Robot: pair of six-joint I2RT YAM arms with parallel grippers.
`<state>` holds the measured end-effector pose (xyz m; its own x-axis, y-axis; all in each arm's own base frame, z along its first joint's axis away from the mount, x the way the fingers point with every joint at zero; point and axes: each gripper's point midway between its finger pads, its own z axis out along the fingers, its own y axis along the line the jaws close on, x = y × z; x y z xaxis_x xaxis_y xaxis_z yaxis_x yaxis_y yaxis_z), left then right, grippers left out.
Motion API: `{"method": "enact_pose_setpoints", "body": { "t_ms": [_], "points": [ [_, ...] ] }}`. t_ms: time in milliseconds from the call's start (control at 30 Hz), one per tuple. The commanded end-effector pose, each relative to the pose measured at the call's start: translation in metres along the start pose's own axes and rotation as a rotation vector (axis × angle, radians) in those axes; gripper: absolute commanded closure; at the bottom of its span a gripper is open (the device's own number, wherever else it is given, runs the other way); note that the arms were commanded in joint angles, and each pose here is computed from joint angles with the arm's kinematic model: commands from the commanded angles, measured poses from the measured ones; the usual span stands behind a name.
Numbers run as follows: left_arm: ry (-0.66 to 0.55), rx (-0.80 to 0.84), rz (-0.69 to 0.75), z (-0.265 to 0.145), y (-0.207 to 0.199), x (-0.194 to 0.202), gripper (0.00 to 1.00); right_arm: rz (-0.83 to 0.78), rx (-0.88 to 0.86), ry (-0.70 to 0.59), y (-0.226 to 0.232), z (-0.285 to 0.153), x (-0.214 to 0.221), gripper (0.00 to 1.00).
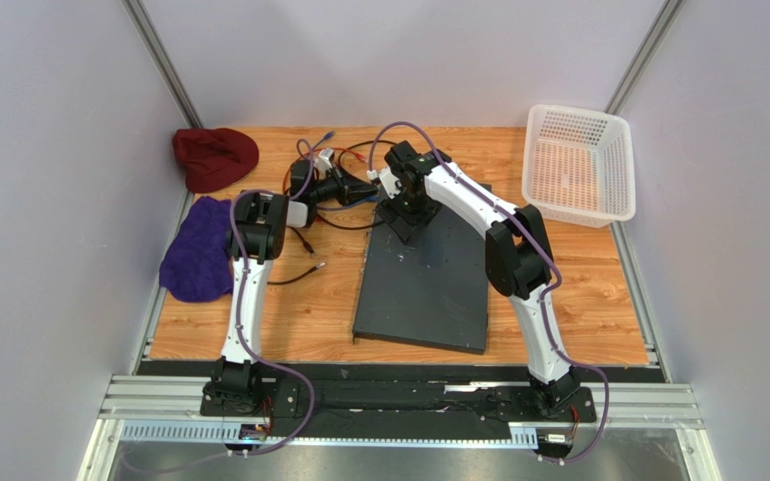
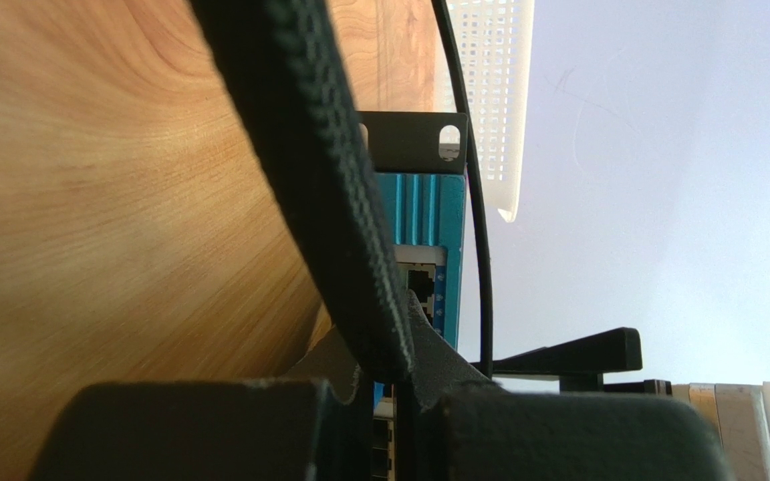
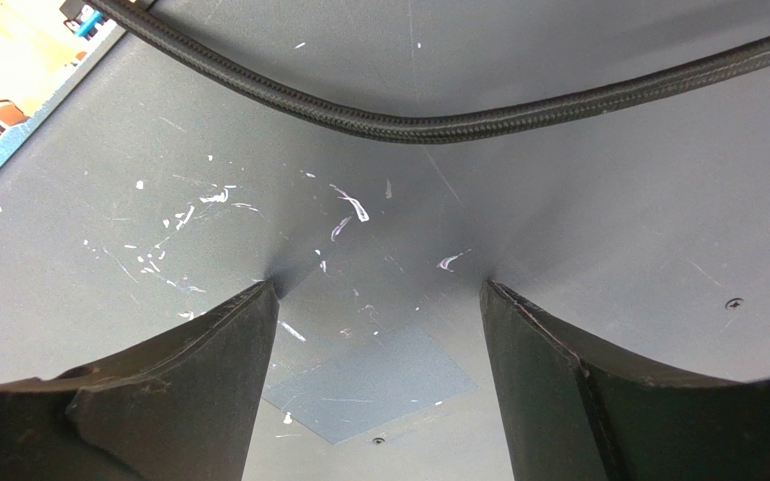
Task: Pull the plug from the switch port
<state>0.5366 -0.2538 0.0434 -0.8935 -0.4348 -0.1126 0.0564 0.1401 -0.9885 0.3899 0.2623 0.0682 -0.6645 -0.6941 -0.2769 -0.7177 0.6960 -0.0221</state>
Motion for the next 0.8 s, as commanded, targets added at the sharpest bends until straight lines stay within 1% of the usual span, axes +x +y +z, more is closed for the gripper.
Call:
{"method": "enact_pose_setpoints", "body": {
  "t_ms": [0, 67, 100, 133, 167, 200, 267, 300, 333, 400, 433, 467, 500, 533, 600, 633, 700, 767],
  "points": [
    [0.168, 0.095, 0.011, -0.016, -0.006, 0.046, 1.00, -0.022, 0.007, -0.008, -0.001, 0.003, -0.005, 0.21],
    [0.186, 0.074, 0.006, -0.017, -0.004, 0.045, 1.00, -0.021, 0.007, -0.008, -0.001, 0.003, -0.005, 0.21],
    [0.207, 0.071, 0.020, -0.020, -0.005, 0.039, 1.00, -0.025, 0.007, -0.010, 0.000, 0.002, -0.005, 0.21],
    [0.195, 0.068, 0.040, -0.020, -0.008, 0.029, 1.00, -0.022, 0.008, -0.013, -0.001, 0.002, -0.006, 0.21],
    [0.165, 0.064, 0.066, -0.018, -0.015, 0.011, 1.00, -0.022, 0.009, -0.017, -0.001, 0.001, -0.007, 0.21],
    [0.091, 0.052, 0.073, -0.021, -0.016, -0.012, 1.00, -0.023, 0.009, -0.020, -0.001, 0.002, -0.008, 0.21],
    [0.005, 0.045, 0.084, -0.024, -0.024, -0.044, 1.00, -0.021, 0.011, -0.026, -0.002, 0.001, -0.011, 0.21],
    [-0.071, 0.022, 0.095, -0.029, -0.023, -0.063, 1.00, -0.021, 0.013, -0.029, -0.002, 0.001, -0.012, 0.21],
    [-0.093, 0.012, 0.122, -0.032, -0.031, -0.070, 1.00, -0.023, 0.016, -0.031, -0.002, 0.000, -0.012, 0.21],
    [-0.095, -0.028, 0.144, -0.038, -0.023, -0.066, 1.00, -0.021, 0.015, -0.033, -0.003, -0.001, -0.012, 0.21],
    [-0.085, -0.020, 0.160, -0.039, -0.032, -0.060, 1.00, -0.023, 0.015, -0.032, -0.003, -0.001, -0.012, 0.21],
    [-0.063, -0.036, 0.133, -0.044, -0.018, -0.044, 1.00, -0.026, 0.013, -0.029, -0.002, 0.000, -0.011, 0.21],
    [-0.024, -0.027, 0.127, -0.045, -0.017, -0.028, 1.00, -0.027, 0.014, -0.029, -0.002, -0.001, -0.010, 0.21],
    [0.002, -0.044, 0.084, -0.051, -0.005, -0.006, 1.00, -0.030, 0.016, -0.028, -0.003, -0.001, -0.010, 0.21],
    [0.042, -0.042, 0.063, -0.056, 0.003, 0.019, 1.00, -0.034, 0.020, -0.032, -0.004, -0.002, -0.011, 0.21],
    [0.043, -0.044, 0.044, -0.061, 0.009, 0.032, 1.00, -0.034, 0.023, -0.031, -0.004, -0.001, -0.011, 0.21],
    [0.034, -0.021, 0.046, -0.059, 0.003, 0.031, 1.00, -0.032, 0.025, -0.040, -0.005, -0.003, -0.014, 0.21],
    [0.009, -0.010, 0.064, -0.055, -0.004, 0.012, 1.00, -0.032, 0.020, -0.037, -0.003, -0.001, -0.014, 0.21]
  ]
}}
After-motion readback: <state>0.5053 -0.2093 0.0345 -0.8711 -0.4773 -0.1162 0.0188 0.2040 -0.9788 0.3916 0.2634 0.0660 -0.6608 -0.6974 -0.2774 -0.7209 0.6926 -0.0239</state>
